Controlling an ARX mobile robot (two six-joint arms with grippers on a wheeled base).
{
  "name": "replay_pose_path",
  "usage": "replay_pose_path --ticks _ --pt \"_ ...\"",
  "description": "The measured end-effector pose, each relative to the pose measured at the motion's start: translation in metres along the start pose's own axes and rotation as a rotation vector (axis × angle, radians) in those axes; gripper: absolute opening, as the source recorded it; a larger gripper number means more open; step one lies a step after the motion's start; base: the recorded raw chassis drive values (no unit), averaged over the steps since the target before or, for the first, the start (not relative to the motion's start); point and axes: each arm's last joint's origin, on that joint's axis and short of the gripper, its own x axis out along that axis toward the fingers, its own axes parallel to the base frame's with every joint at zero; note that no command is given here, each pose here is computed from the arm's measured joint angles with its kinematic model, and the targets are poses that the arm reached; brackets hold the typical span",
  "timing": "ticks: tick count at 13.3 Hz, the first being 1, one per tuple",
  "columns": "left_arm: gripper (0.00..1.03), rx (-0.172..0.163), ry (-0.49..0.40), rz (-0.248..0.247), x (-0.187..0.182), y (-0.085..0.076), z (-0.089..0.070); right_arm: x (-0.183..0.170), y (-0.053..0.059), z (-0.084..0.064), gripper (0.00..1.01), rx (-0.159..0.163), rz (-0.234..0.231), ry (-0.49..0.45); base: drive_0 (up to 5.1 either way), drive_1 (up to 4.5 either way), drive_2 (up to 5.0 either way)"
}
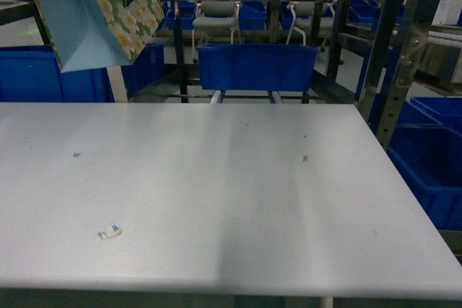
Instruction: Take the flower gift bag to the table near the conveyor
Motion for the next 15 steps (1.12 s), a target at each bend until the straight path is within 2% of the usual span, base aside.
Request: replay_pose_path --ticks 2,3,6,15 --pt "0.02 0.000 0.001 0.000 0.0000 0.0000 -0.0001 0.0000 0.0000 0.0001 0.03 0.000 0.000 -0.001 0.0 4.12 -4.1" --pt "0.02 -0.002 -0.002 0.000 0.0000 0.0000 0.0002 0.0000 0.0000 -0.0001 0.03 0.000 0.000 0.000 0.0 0.00 0.0" --pt "0.02 0.000 0.001 -0.013 -0.0008 -0.0021 -0.0001 0.0005 -0.0001 -0.0007 0.03 0.000 -0.004 0.005 -4.7 3.68 1.4" --pt "0.02 -0.001 -0.002 -0.001 -0.0002 -0.0003 0.0002 0.0004 -0.0001 -0.0006 0.03 0.000 -0.002 0.004 -4.7 3.75 1.1"
